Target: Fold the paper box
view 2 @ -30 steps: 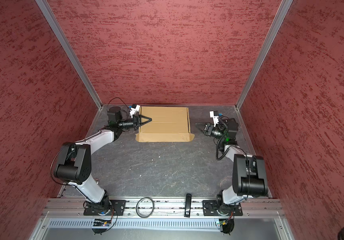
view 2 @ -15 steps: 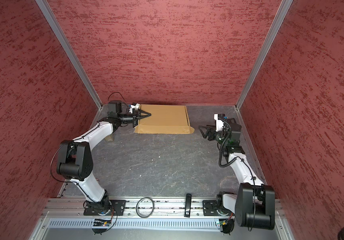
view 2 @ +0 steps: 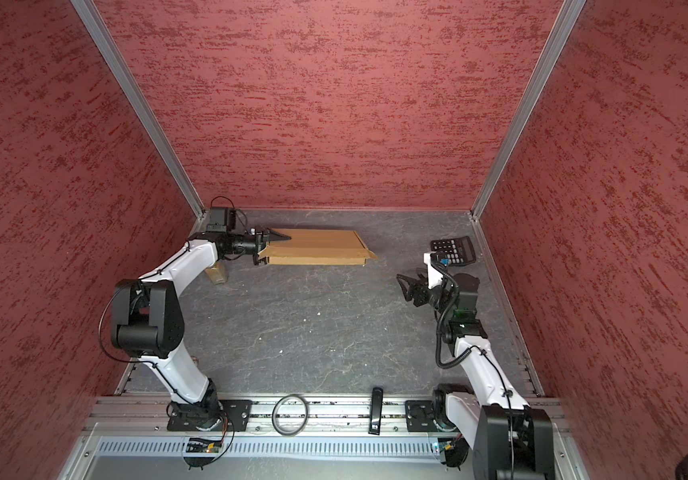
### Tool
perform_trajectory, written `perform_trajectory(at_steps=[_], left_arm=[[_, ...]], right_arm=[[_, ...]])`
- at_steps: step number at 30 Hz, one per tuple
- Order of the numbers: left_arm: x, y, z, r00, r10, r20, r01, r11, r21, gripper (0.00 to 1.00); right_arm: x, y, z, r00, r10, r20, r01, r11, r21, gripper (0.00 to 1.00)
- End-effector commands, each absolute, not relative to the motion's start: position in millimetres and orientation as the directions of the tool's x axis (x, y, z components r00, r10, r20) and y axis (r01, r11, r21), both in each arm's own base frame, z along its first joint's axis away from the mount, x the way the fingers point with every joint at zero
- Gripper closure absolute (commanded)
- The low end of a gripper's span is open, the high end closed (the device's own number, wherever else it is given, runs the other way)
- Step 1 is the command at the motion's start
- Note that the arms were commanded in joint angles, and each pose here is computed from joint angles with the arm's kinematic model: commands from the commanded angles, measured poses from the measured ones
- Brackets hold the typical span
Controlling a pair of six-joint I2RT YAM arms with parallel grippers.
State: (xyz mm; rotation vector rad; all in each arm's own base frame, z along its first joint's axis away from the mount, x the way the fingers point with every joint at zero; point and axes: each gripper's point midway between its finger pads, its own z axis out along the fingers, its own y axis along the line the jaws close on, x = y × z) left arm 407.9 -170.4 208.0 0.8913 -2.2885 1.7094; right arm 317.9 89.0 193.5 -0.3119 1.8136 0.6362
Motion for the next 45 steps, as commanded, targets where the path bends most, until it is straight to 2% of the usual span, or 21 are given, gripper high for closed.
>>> perform_trajectory(at_steps=[1,6,10,16,21,28,45], left_arm=[[400.0,-170.9,209.0,-0.762,-0.359,0.538,-0.624,0.189,-0.758,0.57],[381.7,-181.3,219.1,-0.694,-0.331,0.64,-0.714,0.201,-0.671,0.56],[367.5,-180.0,228.1,-0.655,-0.308,0.69,-0.755,0.247,-0.607,0.56],[350.0,-177.8,239.3,-0.603,-0.251,0.757,-0.797,0.226,-0.56,0.59],[335.2,-175.7,242.8,-0.545,-0.21,0.812,-0.832,0.256,-0.492,0.6],[337.2,-177.6,245.3,-0.547,-0.147,0.824,-0.821,0.286,-0.493,0.6],[332.9,-187.6,237.3,-0.544,-0.113,0.832,-0.817,0.3,-0.493,0.62]], right_arm=[[312.7,96.3,207.1,-0.22,0.003,-0.976,-0.552,0.824,0.127,0.24],[302.8,113.0,208.7,-0.162,-0.051,-0.986,-0.609,0.791,0.059,0.23],[292.0,134.8,202.9,-0.138,-0.107,-0.985,-0.68,0.733,0.015,0.23],[276.0,156.3,207.9,-0.093,-0.138,-0.986,-0.751,0.66,-0.022,0.23],[267.5,165.9,220.1,-0.042,-0.159,-0.986,-0.79,0.61,-0.065,0.23],[260.2,179.5,233.6,0.009,-0.188,-0.982,-0.828,0.549,-0.112,0.22],[274.5,207.6,244.2,0.088,-0.275,-0.957,-0.847,0.485,-0.217,0.22]])
